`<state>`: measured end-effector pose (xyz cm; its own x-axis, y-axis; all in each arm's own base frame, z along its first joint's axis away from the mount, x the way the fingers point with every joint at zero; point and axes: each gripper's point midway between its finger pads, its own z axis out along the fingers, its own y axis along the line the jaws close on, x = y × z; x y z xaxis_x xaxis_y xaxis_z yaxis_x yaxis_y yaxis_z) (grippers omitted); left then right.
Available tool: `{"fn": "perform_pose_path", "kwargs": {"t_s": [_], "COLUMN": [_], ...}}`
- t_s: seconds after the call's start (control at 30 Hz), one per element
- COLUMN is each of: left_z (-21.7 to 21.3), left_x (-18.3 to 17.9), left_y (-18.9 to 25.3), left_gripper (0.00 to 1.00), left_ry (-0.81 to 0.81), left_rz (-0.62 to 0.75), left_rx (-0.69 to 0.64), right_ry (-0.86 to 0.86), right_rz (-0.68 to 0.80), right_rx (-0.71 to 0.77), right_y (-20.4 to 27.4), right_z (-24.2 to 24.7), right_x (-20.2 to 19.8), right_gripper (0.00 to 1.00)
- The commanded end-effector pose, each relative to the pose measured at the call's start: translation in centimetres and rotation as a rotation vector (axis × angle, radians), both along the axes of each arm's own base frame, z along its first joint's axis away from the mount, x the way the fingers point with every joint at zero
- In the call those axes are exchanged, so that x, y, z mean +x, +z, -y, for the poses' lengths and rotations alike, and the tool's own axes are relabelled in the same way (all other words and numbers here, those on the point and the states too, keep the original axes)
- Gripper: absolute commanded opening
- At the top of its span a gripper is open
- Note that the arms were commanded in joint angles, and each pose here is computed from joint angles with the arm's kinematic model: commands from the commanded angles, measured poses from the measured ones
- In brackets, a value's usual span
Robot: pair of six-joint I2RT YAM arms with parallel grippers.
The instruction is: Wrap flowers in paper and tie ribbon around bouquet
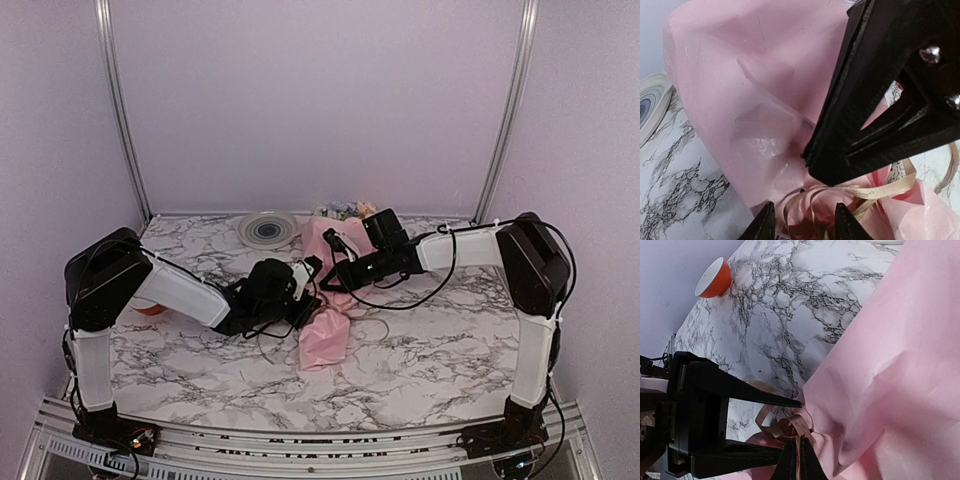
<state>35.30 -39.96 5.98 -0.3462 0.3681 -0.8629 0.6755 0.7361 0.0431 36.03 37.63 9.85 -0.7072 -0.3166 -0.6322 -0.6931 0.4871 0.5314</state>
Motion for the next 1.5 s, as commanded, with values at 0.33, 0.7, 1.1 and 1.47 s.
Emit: {"fn": "perform_pose_path", "kwargs": {"t_s": [0.33, 0.7, 1.1, 1.47], "left_z": [-2.4, -2.1, -0.6, -0.9], "left_x": [-0.8, 0.6, 0.0, 1.2], "left_y": [5.2, 1.4, 1.0, 0.7], "left_gripper": [0.28, 0.24, 0.22, 0.12], "left_ry": [-0.064, -0.073, -0.156, -0.114], "left_rz": [-0.101, -0.175, -0.198, -0.162], "left_rx": [-0.088, 0.013, -0.008, 0.022], "right_ry": [0.023, -0.002, 0.011, 0.032], "right_rz": [0.027, 0.008, -0.032, -0.043], "right_rx": [0.016, -0.045, -0.062, -0.071], "right_y": [2.0, 0.9, -0.4, -1.1], "right_z": [-0.2, 1.3, 1.8, 1.5], "right_x": [0.5, -0.5, -2.0, -2.5], "right_gripper": [0.08, 0.12, 0.14, 0.13]}}
